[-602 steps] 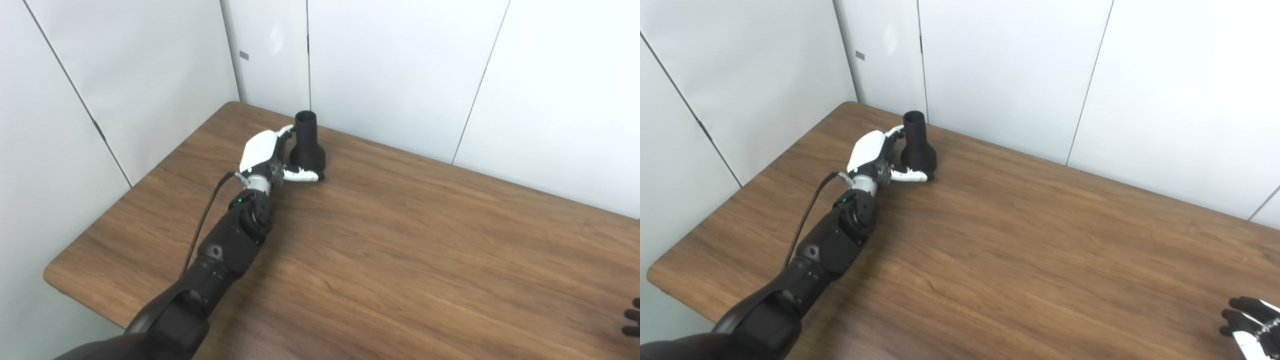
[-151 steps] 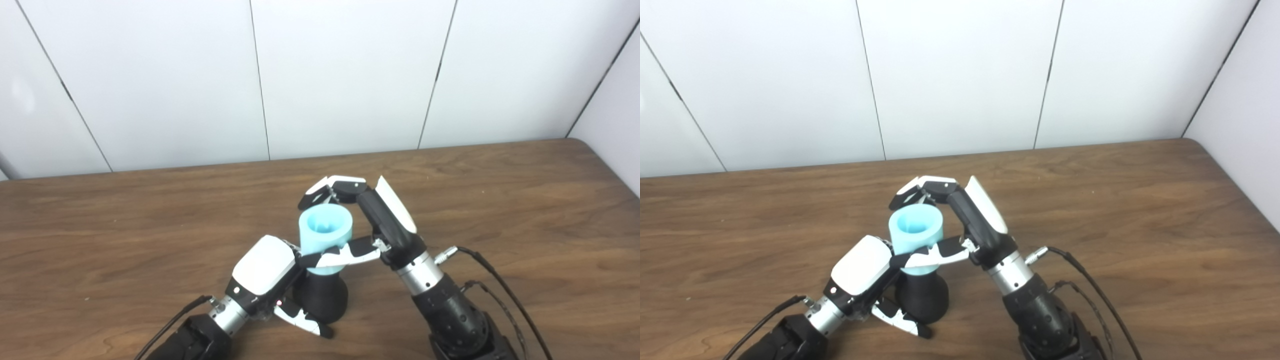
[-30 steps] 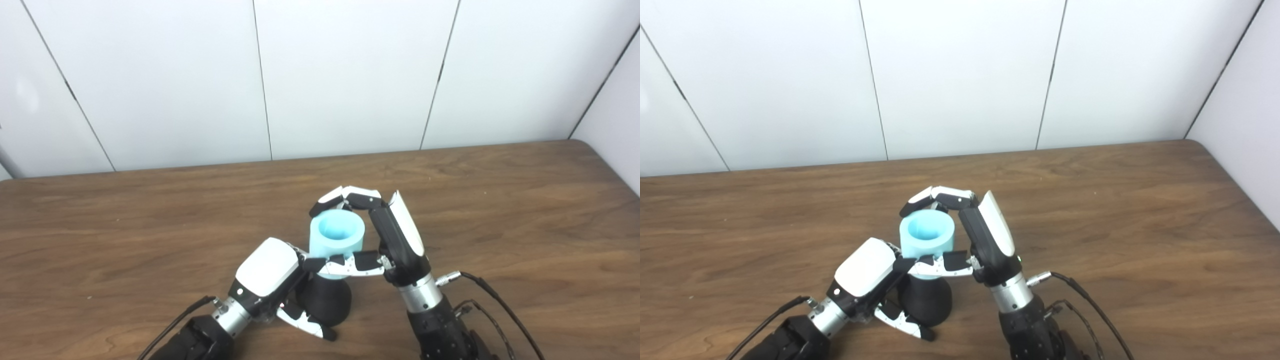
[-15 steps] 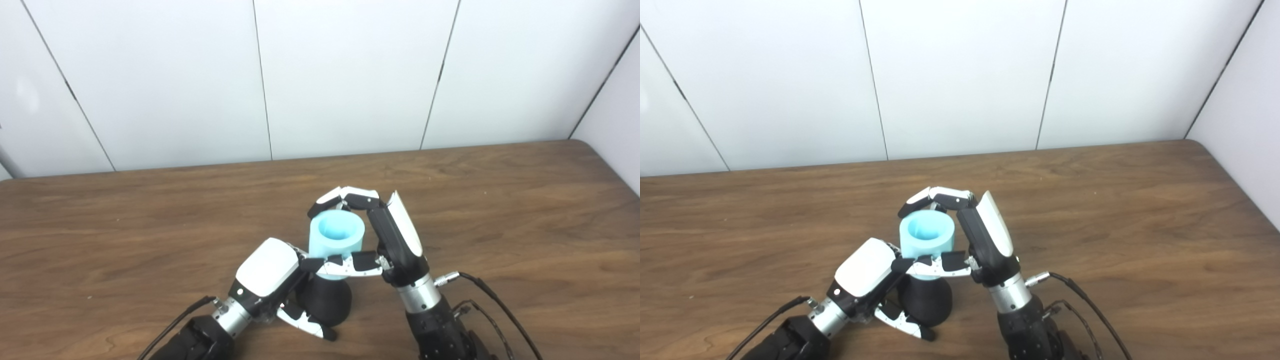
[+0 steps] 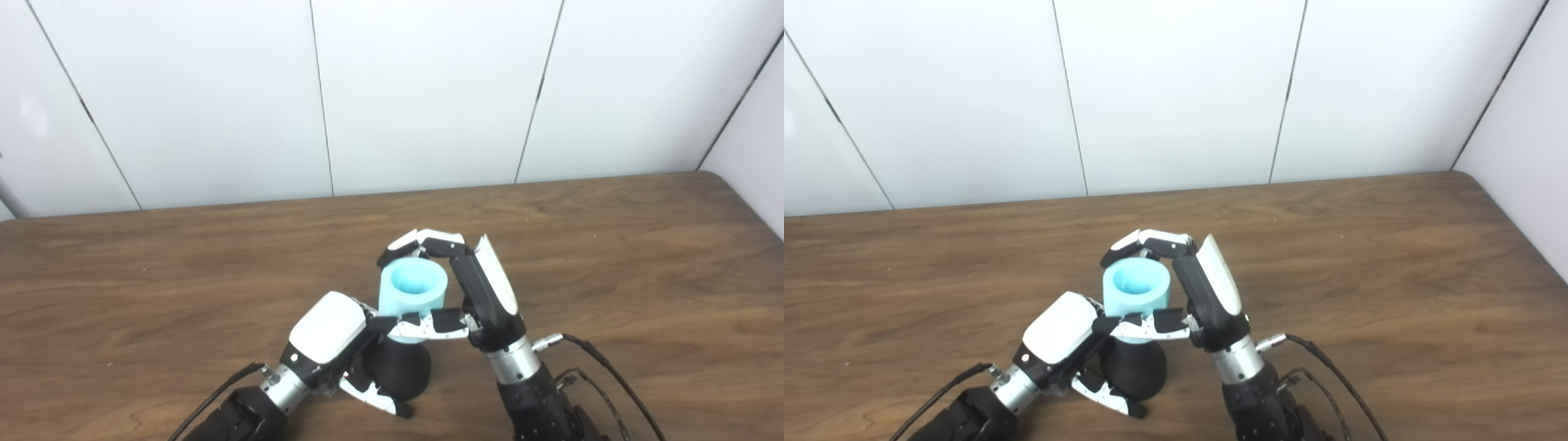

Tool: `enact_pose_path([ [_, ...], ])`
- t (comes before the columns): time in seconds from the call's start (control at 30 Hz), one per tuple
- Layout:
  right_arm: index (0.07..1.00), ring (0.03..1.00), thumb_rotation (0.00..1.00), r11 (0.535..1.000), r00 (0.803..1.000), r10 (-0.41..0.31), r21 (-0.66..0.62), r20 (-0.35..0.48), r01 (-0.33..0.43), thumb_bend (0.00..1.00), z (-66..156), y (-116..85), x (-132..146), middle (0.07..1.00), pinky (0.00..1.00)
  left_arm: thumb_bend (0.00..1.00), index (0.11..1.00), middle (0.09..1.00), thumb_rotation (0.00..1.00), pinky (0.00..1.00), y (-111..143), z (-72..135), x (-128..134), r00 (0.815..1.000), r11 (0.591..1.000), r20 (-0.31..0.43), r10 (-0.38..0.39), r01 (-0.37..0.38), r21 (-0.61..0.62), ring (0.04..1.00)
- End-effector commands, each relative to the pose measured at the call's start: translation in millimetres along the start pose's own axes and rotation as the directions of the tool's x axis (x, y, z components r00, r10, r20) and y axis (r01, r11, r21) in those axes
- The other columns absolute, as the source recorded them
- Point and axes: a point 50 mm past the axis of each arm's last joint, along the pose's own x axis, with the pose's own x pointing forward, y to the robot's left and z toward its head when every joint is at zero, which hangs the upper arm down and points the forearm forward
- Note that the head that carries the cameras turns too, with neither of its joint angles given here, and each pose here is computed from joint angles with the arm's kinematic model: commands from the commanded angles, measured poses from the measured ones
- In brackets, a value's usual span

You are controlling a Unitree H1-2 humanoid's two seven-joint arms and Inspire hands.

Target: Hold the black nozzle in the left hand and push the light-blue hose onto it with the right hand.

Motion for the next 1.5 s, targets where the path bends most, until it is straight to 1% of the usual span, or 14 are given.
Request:
enact_pose_path([
  [0.0, 0.482, 0.129, 0.0, 0.998, 0.997, 0.068, -0.013, -0.021, -0.069, 0.53, 0.5, 12.2, -3.0, 0.469, 0.09, 0.52, 0.482, 0.221, 0.04, 0.09, -62.3, 22.1, -40.2, 0.98, 0.978, -0.035, -0.196, 0.193, -0.084, 0.146],
  [0.17, 0.482, 0.142, 0.0, 0.998, 0.998, 0.065, -0.004, -0.014, -0.065, 0.53, 0.7, 17.6, -0.9, 0.47, 0.1, 0.52, 0.482, 0.232, 0.04, 0.1, -62.8, 22.2, -40.0, 0.98, 0.977, -0.036, -0.196, 0.192, -0.087, 0.154],
  [0.33, 0.482, 0.104, 0.0, 0.998, 0.998, 0.064, -0.001, -0.012, -0.064, 0.53, 0.7, 20.7, 0.1, 0.469, 0.07, 0.52, 0.482, 0.213, 0.04, 0.09, -62.7, 22.6, -39.7, 0.981, 0.979, -0.033, -0.19, 0.186, -0.088, 0.141],
  [0.53, 0.482, 0.108, 0.0, 0.997, 0.997, 0.075, 0.004, -0.005, -0.075, 0.53, 1.9, 23.3, 1.1, 0.469, 0.07, 0.52, 0.482, 0.204, 0.04, 0.08, -62.6, 22.4, -39.2, 0.982, 0.979, -0.031, -0.187, 0.184, -0.083, 0.137],
  [0.6, 0.482, 0.123, 0.0, 0.997, 0.997, 0.08, 0.002, 0.0, -0.08, 0.53, 2.1, 23.5, 0.7, 0.47, 0.08, 0.52, 0.482, 0.203, 0.04, 0.08, -62.5, 22.5, -39.0, 0.982, 0.979, -0.033, -0.188, 0.184, -0.09, 0.136],
  [0.73, 0.482, 0.116, 0.0, 0.996, 0.996, 0.083, -0.012, 0.01, -0.083, 0.53, 2.3, 23.4, -0.5, 0.47, 0.08, 0.52, 0.482, 0.202, 0.04, 0.08, -61.6, 22.9, -39.2, 0.981, 0.978, -0.034, -0.19, 0.186, -0.093, 0.135],
  [0.93, 0.482, 0.153, 0.0, 0.996, 0.996, 0.089, -0.027, -0.001, -0.089, 0.53, 2.3, 18.9, -4.2, 0.472, 0.11, 0.52, 0.482, 0.209, 0.04, 0.08, -61.6, 22.3, -40.0, 0.98, 0.978, -0.037, -0.194, 0.19, -0.088, 0.137],
  [1.0, 0.482, 0.148, 0.0, 0.996, 0.996, 0.089, -0.032, -0.002, -0.089, 0.53, 2.4, 17.8, -4.8, 0.472, 0.1, 0.52, 0.482, 0.21, 0.04, 0.09, -61.7, 22.1, -40.1, 0.981, 0.978, -0.036, -0.192, 0.188, -0.091, 0.138],
  [1.1, 0.482, 0.125, 0.0, 0.994, 0.996, 0.094, -0.065, 0.007, -0.093, 0.53, 3.3, 12.5, -6.1, 0.47, 0.08, 0.52, 0.482, 0.213, 0.04, 0.09, -61.3, 22.1, -40.3, 0.979, 0.977, -0.039, -0.201, 0.197, -0.085, 0.141],
  [1.17, 0.482, 0.155, 0.0, 0.99, 0.995, 0.096, -0.106, 0.025, -0.093, 0.53, 2.7, 8.5, -7.0, 0.471, 0.11, 0.52, 0.482, 0.217, 0.04, 0.09, -61.0, 22.0, -40.7, 0.978, 0.976, -0.04, -0.203, 0.199, -0.086, 0.142],
  [1.3, 0.481, 0.164, 0.0, 0.974, 0.991, 0.115, -0.205, 0.068, -0.099, 0.53, 0.3, 1.8, -6.7, 0.471, 0.11, 0.52, 0.482, 0.214, 0.04, 0.09, -62.3, 21.7, -41.6, 0.979, 0.976, -0.041, -0.201, 0.196, -0.097, 0.138],
  [1.37, 0.481, 0.2, 0.0, 0.966, 0.989, 0.124, -0.238, 0.085, -0.101, 0.53, -1.2, 0.1, -6.4, 0.472, 0.14, 0.52, 0.481, 0.212, 0.04, 0.08, -62.7, 21.7, -42.1, 0.979, 0.976, -0.04, -0.2, 0.195, -0.099, 0.135],
  [1.4, 0.512, 0.22, 0.0, 0.963, 0.988, 0.127, -0.252, 0.092, -0.1, 0.52, -1.9, -0.4, -6.4, 0.439, 0.15, 0.52, 0.481, 0.208, 0.04, 0.08, -62.9, 21.7, -42.3, 0.979, 0.976, -0.04, -0.198, 0.193, -0.1, 0.131],
  [1.47, 0.526, 0.226, 0.0, 0.958, 0.986, 0.13, -0.27, 0.104, -0.098, 0.52, -3.2, -0.8, -6.4, 0.419, 0.16, 0.52, 0.481, 0.206, 0.04, 0.08, -63.3, 21.7, -42.5, 0.979, 0.976, -0.041, -0.2, 0.195, -0.099, 0.129],
])
